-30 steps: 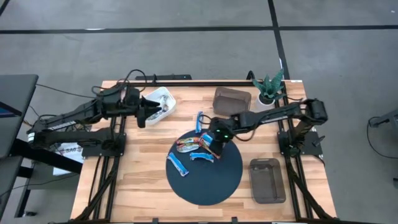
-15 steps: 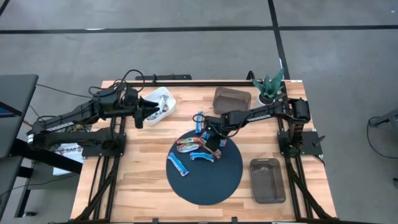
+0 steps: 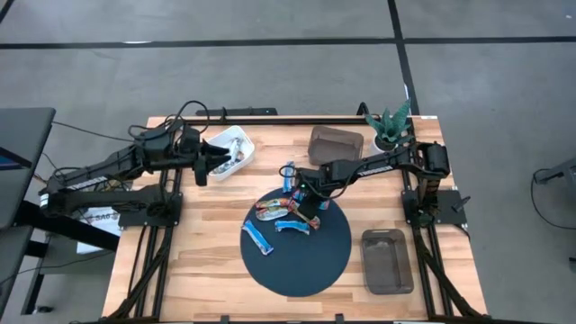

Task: Pick and place Granola Bars by type
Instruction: Put the red granola bar into the top black bin

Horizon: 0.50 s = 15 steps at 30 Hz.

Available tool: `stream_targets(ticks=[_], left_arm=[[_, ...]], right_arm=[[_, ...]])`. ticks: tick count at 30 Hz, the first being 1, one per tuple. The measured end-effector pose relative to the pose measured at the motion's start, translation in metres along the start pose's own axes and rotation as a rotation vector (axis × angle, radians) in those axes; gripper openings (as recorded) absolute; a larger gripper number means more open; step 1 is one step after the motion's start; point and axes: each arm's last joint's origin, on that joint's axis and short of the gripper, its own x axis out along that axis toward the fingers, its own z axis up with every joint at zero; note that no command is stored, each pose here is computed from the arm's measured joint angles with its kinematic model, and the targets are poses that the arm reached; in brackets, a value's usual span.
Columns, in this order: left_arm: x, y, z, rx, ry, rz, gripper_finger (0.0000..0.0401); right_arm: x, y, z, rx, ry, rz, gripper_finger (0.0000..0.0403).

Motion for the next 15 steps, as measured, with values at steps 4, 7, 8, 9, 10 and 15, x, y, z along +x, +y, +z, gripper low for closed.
stream_targets(ticks=[4, 7, 8, 9, 10, 15], left_arm=[[0.000, 0.000, 0.000, 0.001, -0.002, 0.003, 0.0141], [0.000, 0.000, 0.000, 0.002, -0.002, 0.004, 0.0141], [0.000, 0.000, 0.000, 0.003, -0.002, 0.004, 0.0141], [0.000, 0.000, 0.000, 0.003, -0.002, 0.004, 0.0141], [0.000, 0.000, 0.000, 0.003, -0.002, 0.004, 0.0141], [0.000, 0.000, 0.000, 0.003, -0.002, 0.005, 0.0141]], right_arm=[[-0.006, 0.003, 0.005, -0.006, -0.004, 0.006, 0.0040], [-0.017, 0.008, 0.018, -0.043, -0.048, 0.025, 0.0027], [-0.023, 0.009, 0.023, -0.054, -0.056, 0.027, 0.0025], [-0.029, 0.010, 0.028, -0.065, -0.066, 0.027, 0.0024], [-0.036, 0.011, 0.034, -0.076, -0.081, 0.024, 0.0024], [-0.074, 0.002, 0.060, -0.086, -0.139, -0.104, 0.0031]])
